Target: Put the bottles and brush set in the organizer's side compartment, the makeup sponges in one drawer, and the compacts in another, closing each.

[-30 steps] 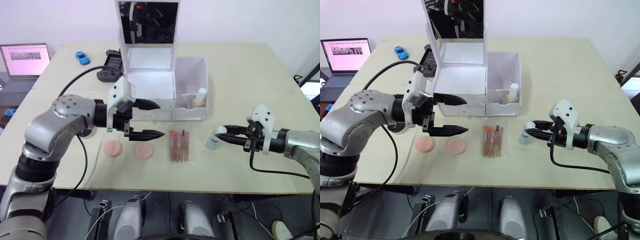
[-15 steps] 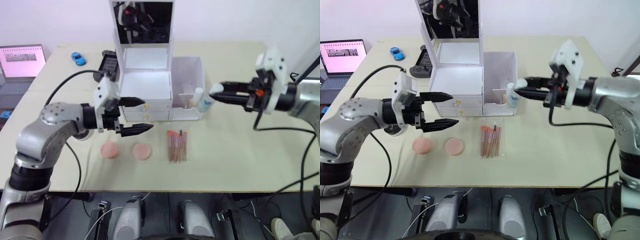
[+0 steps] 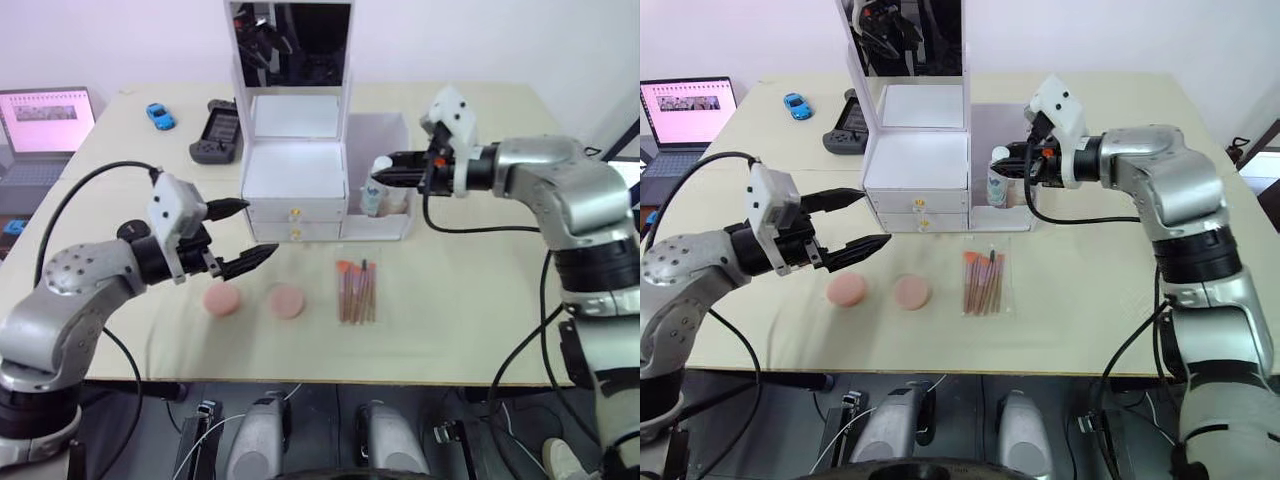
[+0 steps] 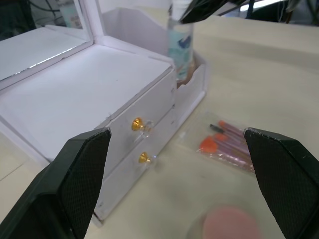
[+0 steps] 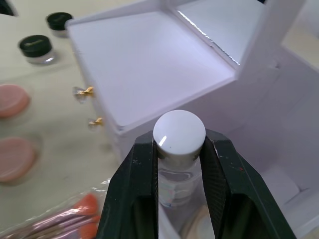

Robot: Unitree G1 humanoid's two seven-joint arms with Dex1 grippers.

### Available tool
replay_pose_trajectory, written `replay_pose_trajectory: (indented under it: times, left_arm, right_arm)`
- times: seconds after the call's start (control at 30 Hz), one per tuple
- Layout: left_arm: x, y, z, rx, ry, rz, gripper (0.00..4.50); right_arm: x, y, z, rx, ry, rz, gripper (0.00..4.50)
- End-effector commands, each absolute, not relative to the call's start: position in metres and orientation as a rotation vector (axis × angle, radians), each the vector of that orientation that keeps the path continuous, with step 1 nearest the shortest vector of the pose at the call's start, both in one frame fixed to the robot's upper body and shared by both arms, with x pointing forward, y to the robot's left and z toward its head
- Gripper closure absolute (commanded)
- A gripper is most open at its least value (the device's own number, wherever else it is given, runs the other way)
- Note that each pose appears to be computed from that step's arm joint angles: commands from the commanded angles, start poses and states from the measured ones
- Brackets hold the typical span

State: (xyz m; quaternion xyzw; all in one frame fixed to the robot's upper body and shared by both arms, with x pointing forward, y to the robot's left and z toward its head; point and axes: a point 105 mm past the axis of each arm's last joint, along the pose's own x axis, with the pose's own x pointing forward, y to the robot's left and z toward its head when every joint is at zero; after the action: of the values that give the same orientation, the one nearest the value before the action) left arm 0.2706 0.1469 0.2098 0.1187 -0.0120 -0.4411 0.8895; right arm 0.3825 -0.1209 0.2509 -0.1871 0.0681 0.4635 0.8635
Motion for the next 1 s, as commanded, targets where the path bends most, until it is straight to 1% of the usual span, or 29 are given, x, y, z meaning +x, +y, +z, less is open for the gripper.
replay_pose_trajectory:
  times: [0.03, 0.2, 0.53, 0.6, 0.63, 0.67, 0.8, 0.93, 1.0]
  left_arm:
    - [0.264, 0.148, 0.218, 0.270, -0.063, -0.888, 0.00]
    - [0.261, 0.149, 0.219, 0.265, -0.064, -0.872, 0.00]
    - [0.264, 0.151, 0.217, 0.271, -0.054, -0.866, 0.00]
    - [0.265, 0.153, 0.217, 0.280, -0.054, -0.858, 0.00]
    - [0.266, 0.153, 0.217, 0.281, -0.055, -0.855, 0.00]
    - [0.266, 0.154, 0.218, 0.281, -0.057, -0.853, 0.00]
    - [0.265, 0.152, 0.216, 0.280, -0.056, -0.857, 0.00]
    - [0.265, 0.155, 0.218, 0.273, -0.062, -0.849, 0.00]
    - [0.265, 0.160, 0.215, 0.274, -0.051, -0.844, 0.00]
  right_arm:
    - [0.385, -0.114, 0.267, -0.439, 0.081, 0.998, 3.84]
    - [0.389, -0.109, 0.251, -0.424, 0.127, 1.031, 3.84]
    - [0.400, -0.105, 0.238, -0.457, 0.143, 1.020, 3.84]
    - [0.397, -0.103, 0.237, -0.454, 0.153, 1.045, 2.80]
    - [0.397, -0.102, 0.237, -0.455, 0.154, 1.050, 2.48]
    - [0.398, -0.103, 0.239, -0.462, 0.152, 1.049, 1.95]
    - [0.398, -0.108, 0.254, -0.485, 0.126, 1.046, 0.06]
    - [0.390, -0.120, 0.270, -0.493, 0.121, 1.074, 0.02]
    - [0.386, -0.129, 0.288, -0.452, 0.079, 1.077, 0.02]
